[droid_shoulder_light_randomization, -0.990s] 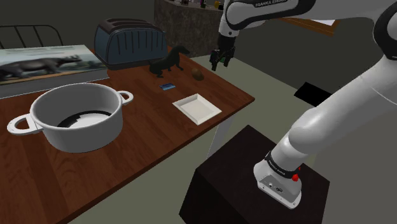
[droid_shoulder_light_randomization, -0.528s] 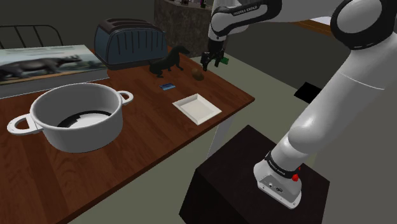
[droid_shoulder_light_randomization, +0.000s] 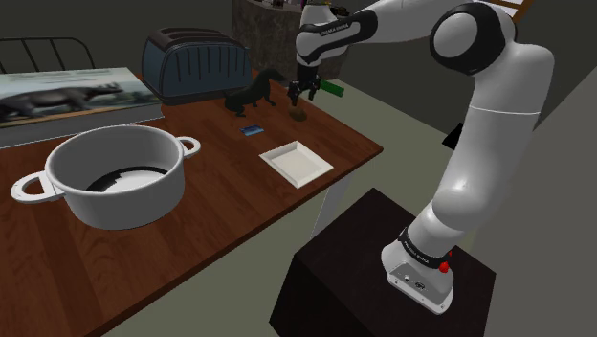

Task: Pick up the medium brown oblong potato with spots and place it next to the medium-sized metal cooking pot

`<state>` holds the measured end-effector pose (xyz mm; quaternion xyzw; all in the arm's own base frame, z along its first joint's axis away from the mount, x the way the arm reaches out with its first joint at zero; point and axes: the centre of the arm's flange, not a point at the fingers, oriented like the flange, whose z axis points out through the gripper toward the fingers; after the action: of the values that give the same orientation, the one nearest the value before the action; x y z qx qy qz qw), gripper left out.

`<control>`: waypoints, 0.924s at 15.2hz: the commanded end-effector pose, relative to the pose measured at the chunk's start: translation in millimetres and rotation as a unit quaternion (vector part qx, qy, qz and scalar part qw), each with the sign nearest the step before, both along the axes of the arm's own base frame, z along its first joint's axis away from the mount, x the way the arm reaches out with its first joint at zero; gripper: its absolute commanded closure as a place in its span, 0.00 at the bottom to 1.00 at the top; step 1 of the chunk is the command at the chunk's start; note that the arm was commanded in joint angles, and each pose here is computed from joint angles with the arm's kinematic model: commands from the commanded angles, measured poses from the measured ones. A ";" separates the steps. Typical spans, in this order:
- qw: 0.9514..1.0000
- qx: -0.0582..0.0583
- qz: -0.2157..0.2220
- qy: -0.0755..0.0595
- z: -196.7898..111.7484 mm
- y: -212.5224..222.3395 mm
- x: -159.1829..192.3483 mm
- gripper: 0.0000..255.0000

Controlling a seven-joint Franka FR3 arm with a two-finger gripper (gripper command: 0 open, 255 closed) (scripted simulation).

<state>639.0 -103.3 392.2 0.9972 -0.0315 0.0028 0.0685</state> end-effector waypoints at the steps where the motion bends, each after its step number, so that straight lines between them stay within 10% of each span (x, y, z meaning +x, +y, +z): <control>1: 1.000 -0.003 -0.001 -0.001 -13.7 -8.4 21.4 0.00; 14: 1.000 -0.006 -0.002 -0.003 -63.2 -21.5 40.4 0.00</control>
<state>679.3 -125.0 329.6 0.9967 -0.0332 0.0053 0.0742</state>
